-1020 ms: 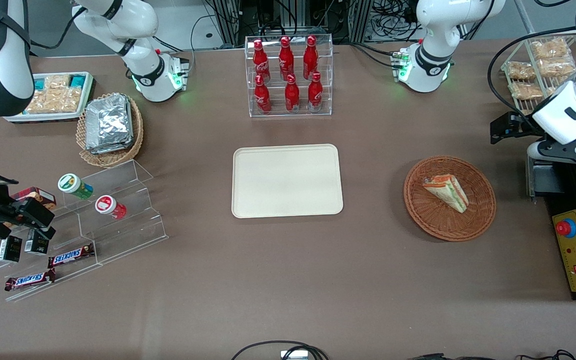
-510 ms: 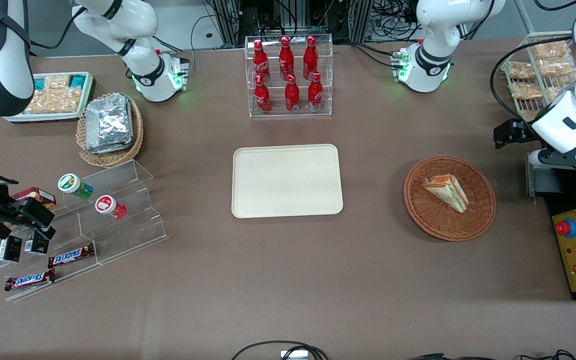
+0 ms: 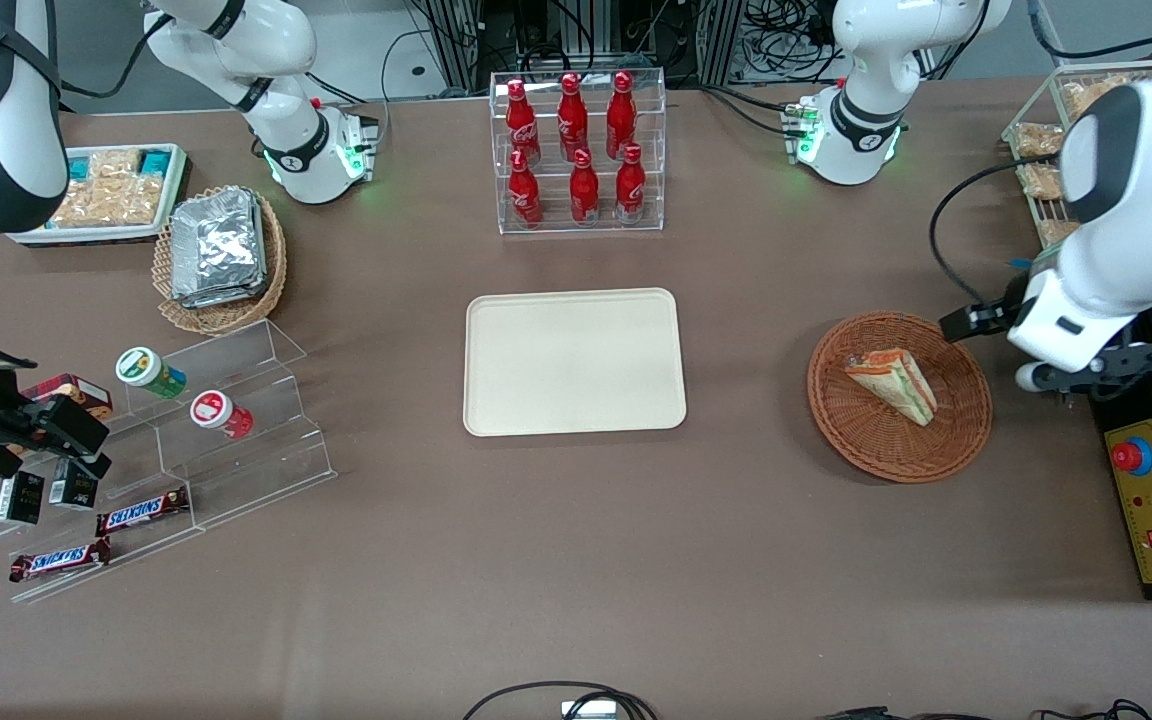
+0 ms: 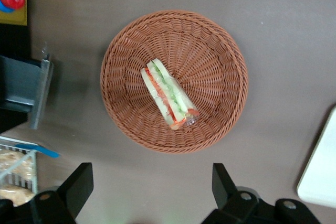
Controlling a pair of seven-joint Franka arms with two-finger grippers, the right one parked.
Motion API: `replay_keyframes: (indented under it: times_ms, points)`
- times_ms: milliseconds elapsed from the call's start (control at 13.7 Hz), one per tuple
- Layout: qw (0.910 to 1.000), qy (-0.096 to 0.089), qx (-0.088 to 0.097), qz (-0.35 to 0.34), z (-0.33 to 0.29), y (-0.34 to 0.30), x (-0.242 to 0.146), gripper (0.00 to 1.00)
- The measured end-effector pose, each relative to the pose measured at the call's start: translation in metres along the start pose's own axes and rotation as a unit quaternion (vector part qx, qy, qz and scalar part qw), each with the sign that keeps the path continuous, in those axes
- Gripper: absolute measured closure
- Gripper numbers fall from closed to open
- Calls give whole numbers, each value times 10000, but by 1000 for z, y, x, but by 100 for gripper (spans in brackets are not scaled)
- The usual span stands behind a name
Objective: Place sandwich from basket to tray
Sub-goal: 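Move the left gripper over the sandwich in the wicker basket, then lower the left gripper and close it on the wrapped sandwich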
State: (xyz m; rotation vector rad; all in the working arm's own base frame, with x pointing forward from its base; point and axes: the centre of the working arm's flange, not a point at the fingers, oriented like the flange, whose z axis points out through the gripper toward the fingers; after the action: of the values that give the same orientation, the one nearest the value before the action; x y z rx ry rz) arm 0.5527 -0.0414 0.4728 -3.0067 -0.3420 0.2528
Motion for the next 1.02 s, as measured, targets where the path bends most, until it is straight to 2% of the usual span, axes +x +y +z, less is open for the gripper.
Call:
replay_keyframes:
  times_ms: [364, 656, 1020]
  points:
    - [9941, 129, -77, -1075, 66, 13, -3, 0]
    - [9835, 279, -208, -1775, 113, 19, -10, 0]
    - [9720, 266, -278, -2318, 148, 23, -8, 0]
